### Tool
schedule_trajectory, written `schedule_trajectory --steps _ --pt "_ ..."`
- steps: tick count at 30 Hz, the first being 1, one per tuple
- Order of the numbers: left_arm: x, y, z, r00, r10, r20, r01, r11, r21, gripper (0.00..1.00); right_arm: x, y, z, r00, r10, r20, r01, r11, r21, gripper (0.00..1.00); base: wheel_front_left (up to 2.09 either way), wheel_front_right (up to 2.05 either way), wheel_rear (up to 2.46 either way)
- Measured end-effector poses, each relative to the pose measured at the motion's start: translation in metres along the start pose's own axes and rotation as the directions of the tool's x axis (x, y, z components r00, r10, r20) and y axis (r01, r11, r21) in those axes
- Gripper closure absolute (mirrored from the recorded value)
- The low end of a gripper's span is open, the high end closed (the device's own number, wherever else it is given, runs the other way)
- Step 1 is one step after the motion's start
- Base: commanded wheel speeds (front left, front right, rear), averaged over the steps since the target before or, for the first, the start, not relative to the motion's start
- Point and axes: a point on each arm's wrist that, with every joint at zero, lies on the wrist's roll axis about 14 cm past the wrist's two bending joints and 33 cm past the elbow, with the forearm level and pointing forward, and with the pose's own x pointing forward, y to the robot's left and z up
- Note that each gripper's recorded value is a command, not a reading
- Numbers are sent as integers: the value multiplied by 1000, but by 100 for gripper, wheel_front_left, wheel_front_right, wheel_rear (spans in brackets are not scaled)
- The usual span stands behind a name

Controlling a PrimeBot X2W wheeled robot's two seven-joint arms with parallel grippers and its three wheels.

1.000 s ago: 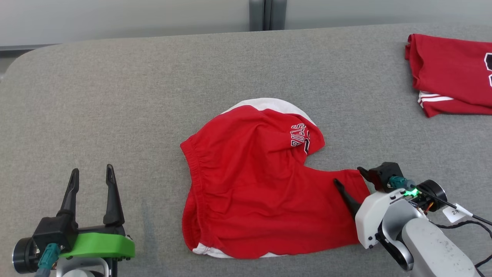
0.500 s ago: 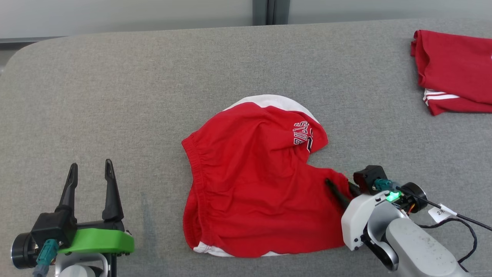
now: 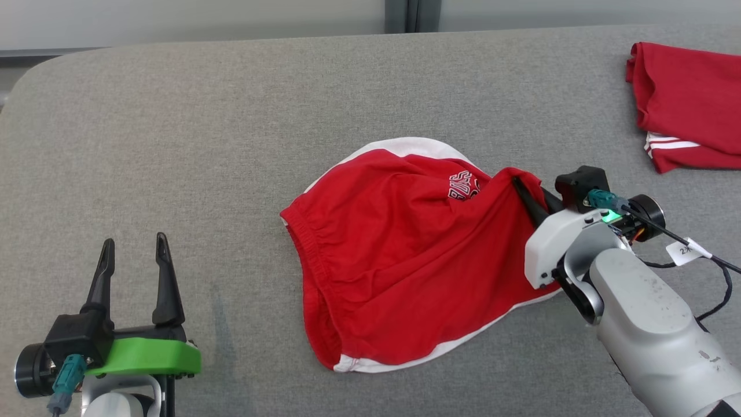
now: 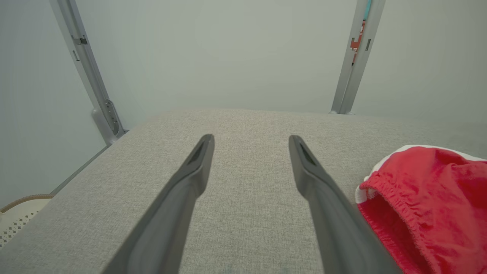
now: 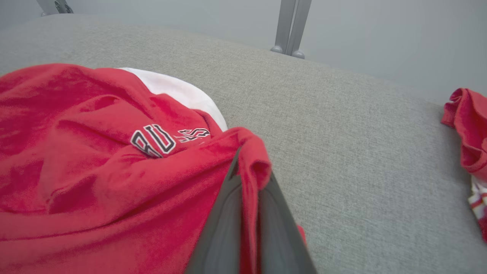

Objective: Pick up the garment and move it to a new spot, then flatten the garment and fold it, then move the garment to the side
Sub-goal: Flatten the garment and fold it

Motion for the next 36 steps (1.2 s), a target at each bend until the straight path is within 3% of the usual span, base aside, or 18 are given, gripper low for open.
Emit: schedule_trajectory --steps 5,6,7,13,18,21,28,36 --pt "2 2 -1 1000 7 -2 -7 1000 1 0 19 5 0 1000 1 -22 0 1000 21 100 0 0 0" --pt "2 3 -1 1000 8 -2 -8 1000 0 0 22 7 -3 999 3 -33 -2 1000 18 45 0 0 0" --pt "2 3 -1 1000 10 -2 -10 1000 -1 0 24 8 -4 999 4 -32 -3 1000 18 0 0 0 0" --pt "0 4 2 1000 16 3 -16 1000 -2 0 26 3 4 999 -23 24 22 999 45 0 0 0 0" --pt "-7 6 1 1000 21 0 -21 1000 1 0 16 -8 36 988 -66 141 56 996 75 0 0 0 0" --pt "-8 2 4 1000 7 5 -7 1000 7 0 1 -17 63 963 -99 250 79 993 88 0 0 0 0" --pt "-11 -7 8 999 -28 17 27 999 18 0 -51 -30 76 908 -199 370 164 979 123 0 0 0 0" --pt "-16 -15 10 998 -56 20 56 998 27 0 -97 -29 64 876 -274 396 229 960 159 0 0 0 0"
